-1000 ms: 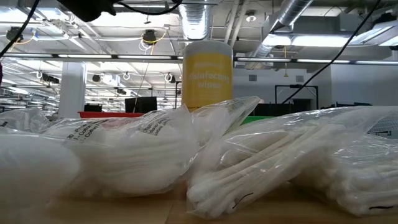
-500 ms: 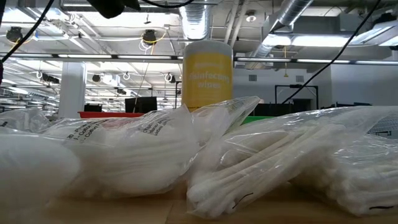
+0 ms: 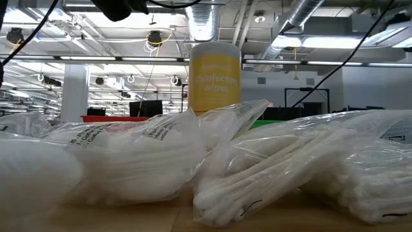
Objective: Pick & Place Travel size toiletries
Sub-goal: Put the black deodorant into the left green bin
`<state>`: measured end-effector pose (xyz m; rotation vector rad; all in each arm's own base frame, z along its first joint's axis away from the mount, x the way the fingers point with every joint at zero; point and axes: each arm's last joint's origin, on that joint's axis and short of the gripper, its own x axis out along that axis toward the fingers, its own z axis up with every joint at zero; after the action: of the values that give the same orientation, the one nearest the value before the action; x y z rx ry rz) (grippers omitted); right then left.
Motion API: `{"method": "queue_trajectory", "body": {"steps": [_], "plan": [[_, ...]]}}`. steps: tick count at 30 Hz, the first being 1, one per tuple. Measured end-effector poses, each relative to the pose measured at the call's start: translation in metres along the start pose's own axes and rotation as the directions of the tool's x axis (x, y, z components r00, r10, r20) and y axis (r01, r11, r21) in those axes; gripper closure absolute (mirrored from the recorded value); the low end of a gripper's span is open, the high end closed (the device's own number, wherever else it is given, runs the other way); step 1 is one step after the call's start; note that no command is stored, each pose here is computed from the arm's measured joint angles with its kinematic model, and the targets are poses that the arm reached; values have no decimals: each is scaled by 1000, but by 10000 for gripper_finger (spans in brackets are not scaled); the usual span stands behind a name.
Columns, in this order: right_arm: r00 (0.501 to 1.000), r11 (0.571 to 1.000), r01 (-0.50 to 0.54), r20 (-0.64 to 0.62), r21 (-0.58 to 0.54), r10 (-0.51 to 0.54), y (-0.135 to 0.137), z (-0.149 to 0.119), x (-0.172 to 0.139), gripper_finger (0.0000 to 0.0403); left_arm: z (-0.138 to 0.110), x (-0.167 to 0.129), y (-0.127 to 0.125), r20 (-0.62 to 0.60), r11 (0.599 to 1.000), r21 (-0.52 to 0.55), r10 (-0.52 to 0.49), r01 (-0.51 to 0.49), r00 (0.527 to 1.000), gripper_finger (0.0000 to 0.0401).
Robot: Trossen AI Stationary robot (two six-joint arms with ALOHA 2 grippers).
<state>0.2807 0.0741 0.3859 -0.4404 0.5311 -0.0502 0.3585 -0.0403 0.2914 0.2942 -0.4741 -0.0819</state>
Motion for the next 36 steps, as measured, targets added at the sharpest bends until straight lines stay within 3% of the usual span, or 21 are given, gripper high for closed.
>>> {"method": "queue_trajectory", "body": {"steps": [7, 21, 30, 36], "plan": [[1000, 1000, -10, -15, 3, 10, 1, -2, 0, 191, -1, 0, -1, -5, 1000, -14, -14, 14, 1000, 202], [997, 1000, -15, -73, -7, 14, -1, -8, 1, 198, -3, 0, -1, -26, 999, -32, -10, 10, 1000, 202], [980, 999, -13, -199, 30, 19, -1, -21, 0, 175, -3, 0, -2, -24, 999, -36, -18, 17, 1000, 202], [961, 997, -10, -277, 72, 30, -1, -29, -1, 177, -6, -1, 2, -97, 999, -32, 13, -16, 995, 202]]}}
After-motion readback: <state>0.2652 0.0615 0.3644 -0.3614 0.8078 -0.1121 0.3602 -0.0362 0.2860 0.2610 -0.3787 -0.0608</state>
